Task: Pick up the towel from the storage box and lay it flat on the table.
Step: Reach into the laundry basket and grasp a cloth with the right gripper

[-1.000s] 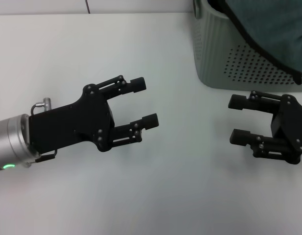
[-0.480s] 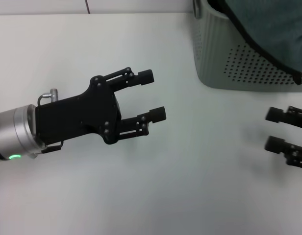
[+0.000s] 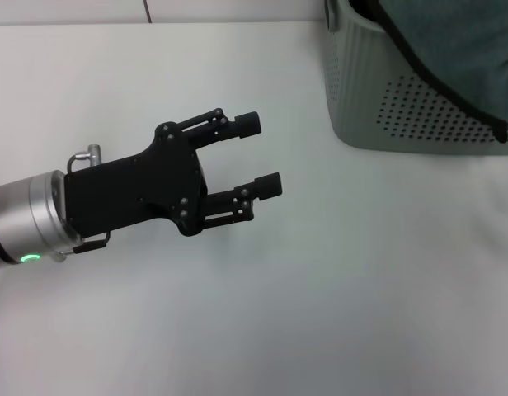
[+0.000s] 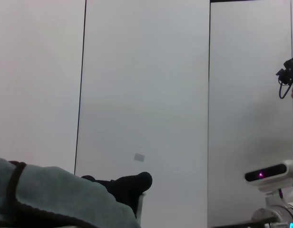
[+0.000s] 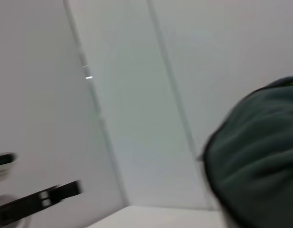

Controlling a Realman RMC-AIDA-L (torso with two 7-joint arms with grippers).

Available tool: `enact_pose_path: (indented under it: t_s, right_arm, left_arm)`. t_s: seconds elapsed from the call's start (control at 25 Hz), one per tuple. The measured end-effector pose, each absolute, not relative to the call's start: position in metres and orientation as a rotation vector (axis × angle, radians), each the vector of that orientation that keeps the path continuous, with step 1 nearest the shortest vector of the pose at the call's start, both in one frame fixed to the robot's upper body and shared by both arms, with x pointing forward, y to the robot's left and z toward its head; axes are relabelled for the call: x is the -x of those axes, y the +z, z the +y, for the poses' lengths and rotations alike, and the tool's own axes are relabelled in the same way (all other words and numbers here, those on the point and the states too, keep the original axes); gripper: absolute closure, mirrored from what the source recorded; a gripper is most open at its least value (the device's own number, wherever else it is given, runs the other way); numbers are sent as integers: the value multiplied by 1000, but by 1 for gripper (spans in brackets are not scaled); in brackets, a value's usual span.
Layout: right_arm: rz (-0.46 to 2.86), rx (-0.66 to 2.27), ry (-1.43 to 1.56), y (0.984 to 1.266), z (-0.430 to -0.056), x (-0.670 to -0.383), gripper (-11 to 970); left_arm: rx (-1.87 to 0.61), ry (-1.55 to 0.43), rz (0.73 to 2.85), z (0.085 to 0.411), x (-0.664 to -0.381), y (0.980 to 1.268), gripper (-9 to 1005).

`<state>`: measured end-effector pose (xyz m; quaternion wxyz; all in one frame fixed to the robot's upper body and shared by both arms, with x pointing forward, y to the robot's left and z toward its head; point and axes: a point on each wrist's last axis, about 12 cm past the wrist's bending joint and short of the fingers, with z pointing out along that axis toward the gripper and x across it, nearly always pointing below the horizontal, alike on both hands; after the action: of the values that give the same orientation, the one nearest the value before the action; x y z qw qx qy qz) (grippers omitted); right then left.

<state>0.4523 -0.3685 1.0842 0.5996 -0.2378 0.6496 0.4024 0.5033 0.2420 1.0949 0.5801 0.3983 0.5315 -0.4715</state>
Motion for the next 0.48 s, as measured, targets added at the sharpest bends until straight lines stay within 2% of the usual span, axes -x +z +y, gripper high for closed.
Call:
enact_pose_path:
  t_s: [0.2, 0.48]
  right_arm:
    - [1528, 520, 870, 1084, -374, -459, 295]
    - [1566, 512, 788, 1086, -373, -486, 318]
  left_arm:
    - [-930, -1111, 1241, 239, -505, 1095, 254]
    - [-931, -1120, 1238, 236, -507, 1095, 255]
